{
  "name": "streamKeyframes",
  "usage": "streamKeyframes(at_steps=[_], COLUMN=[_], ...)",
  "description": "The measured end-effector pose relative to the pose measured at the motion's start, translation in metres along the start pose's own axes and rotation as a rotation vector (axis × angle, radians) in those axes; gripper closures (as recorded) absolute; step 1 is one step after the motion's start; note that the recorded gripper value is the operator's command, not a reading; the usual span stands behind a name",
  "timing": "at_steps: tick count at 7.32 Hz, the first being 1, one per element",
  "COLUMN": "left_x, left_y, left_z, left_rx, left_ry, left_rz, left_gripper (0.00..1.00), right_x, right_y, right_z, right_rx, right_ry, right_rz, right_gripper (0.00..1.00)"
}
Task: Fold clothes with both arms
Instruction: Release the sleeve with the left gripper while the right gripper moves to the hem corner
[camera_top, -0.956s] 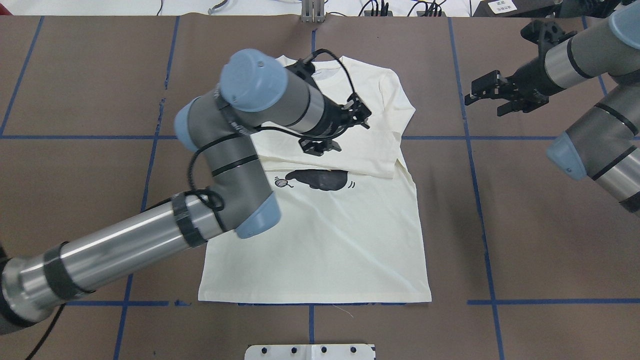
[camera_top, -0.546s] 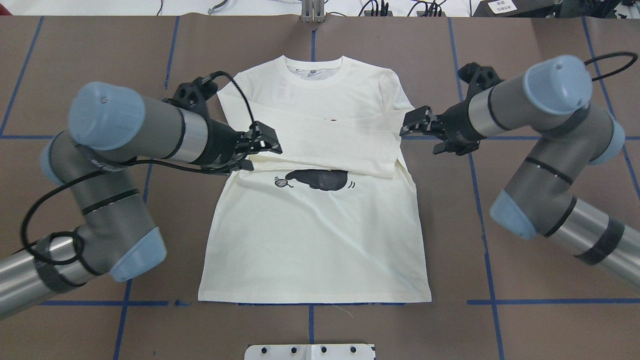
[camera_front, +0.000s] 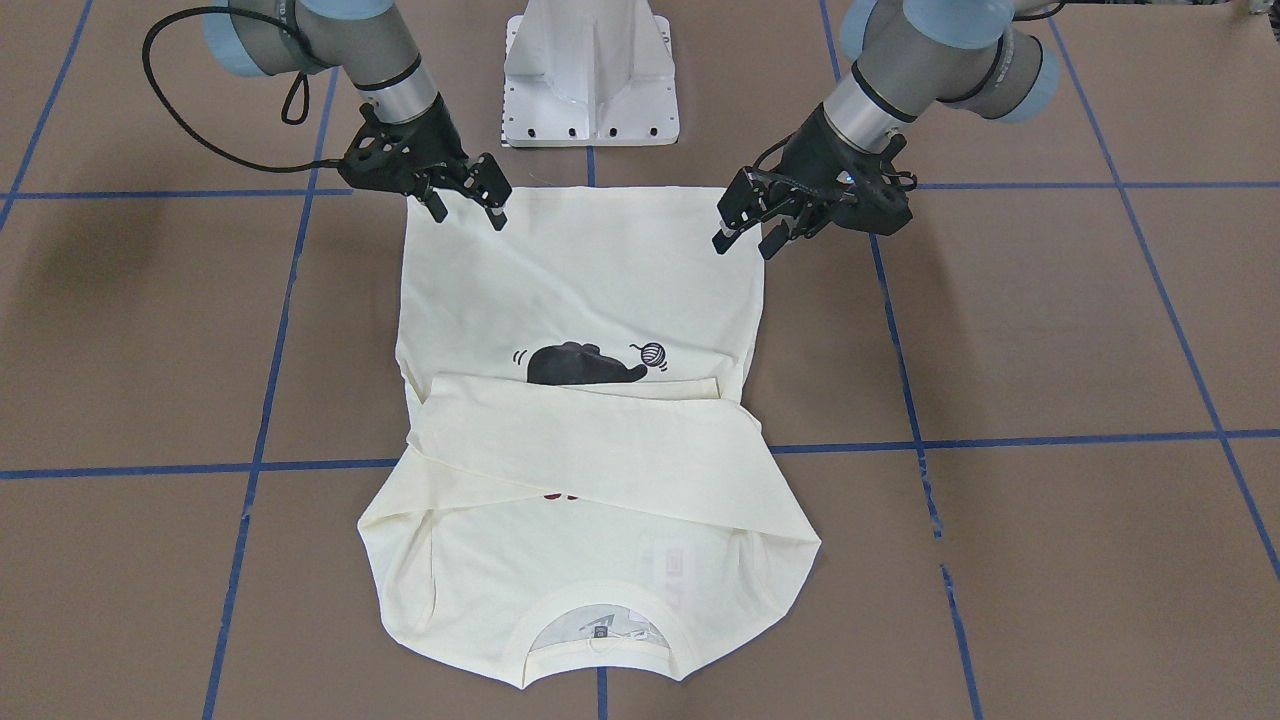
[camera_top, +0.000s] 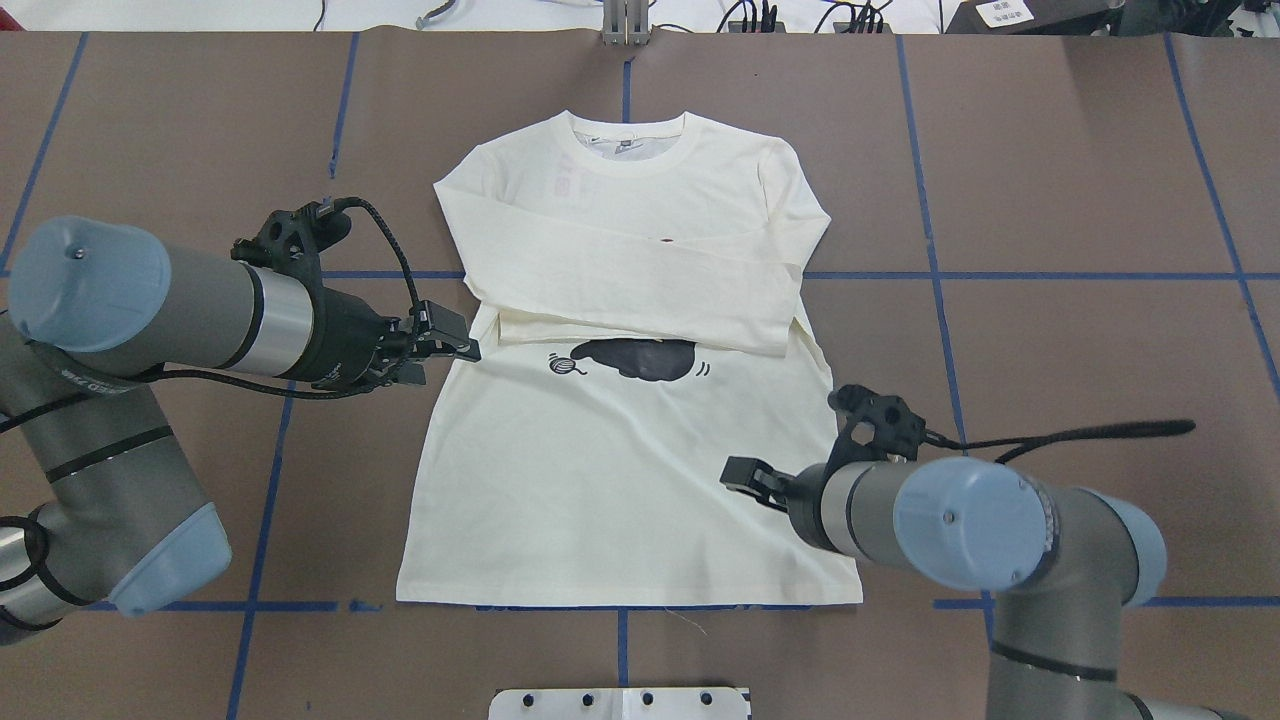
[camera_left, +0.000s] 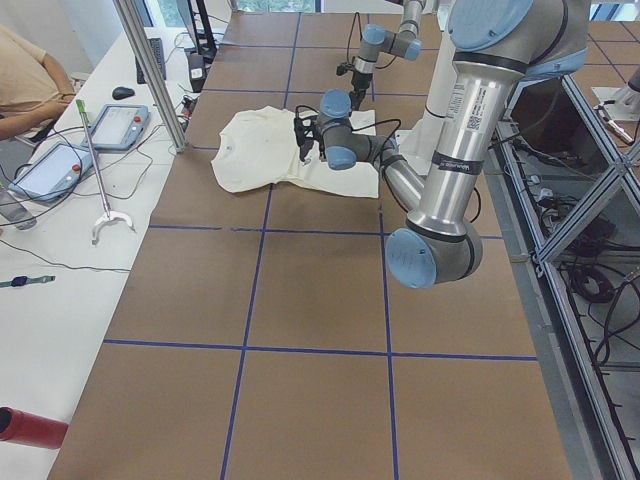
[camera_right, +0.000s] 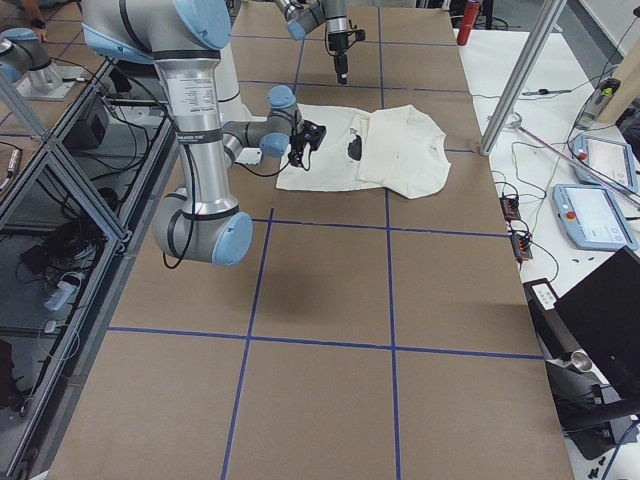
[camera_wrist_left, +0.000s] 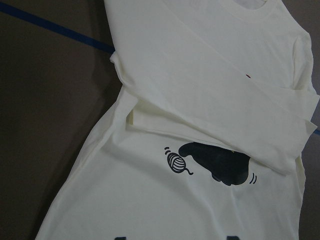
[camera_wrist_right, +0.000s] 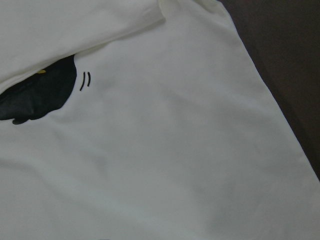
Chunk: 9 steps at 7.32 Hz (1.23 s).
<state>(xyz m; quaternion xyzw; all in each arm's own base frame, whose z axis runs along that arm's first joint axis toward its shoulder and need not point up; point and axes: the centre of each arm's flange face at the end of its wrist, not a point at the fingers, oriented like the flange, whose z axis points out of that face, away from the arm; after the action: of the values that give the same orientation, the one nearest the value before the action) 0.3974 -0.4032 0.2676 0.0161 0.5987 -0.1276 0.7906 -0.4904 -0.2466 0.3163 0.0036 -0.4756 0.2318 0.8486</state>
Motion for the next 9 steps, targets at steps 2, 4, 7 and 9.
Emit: streamKeyframes(at_steps=[2, 4, 7, 9], left_x=[0.000, 0.003, 0.006, 0.005], left_y=[-0.002, 0.000, 0.007, 0.009], left_z=[0.005, 0.007, 0.010, 0.013], left_rx=[0.001, 0.006, 0.001, 0.010], left_ry=[-0.006, -0.002, 0.001, -0.001], left_rz=[-0.004, -0.028, -0.038, -0.037], left_gripper=[0.23, 0.21, 0.20, 0.20], right_x=[0.047, 0.072, 0.080, 0.080], right_y=[0.046, 0.055, 0.061, 0.060], right_z=[0.011, 0.012, 0.007, 0.007], right_rx=[0.052, 0.074, 0.091, 0.112], right_ry=[0.056, 0.095, 0.137, 0.131], right_rz=[0.028, 0.039, 0.049, 0.048], right_gripper=[0.07, 0.10, 0.40, 0.51])
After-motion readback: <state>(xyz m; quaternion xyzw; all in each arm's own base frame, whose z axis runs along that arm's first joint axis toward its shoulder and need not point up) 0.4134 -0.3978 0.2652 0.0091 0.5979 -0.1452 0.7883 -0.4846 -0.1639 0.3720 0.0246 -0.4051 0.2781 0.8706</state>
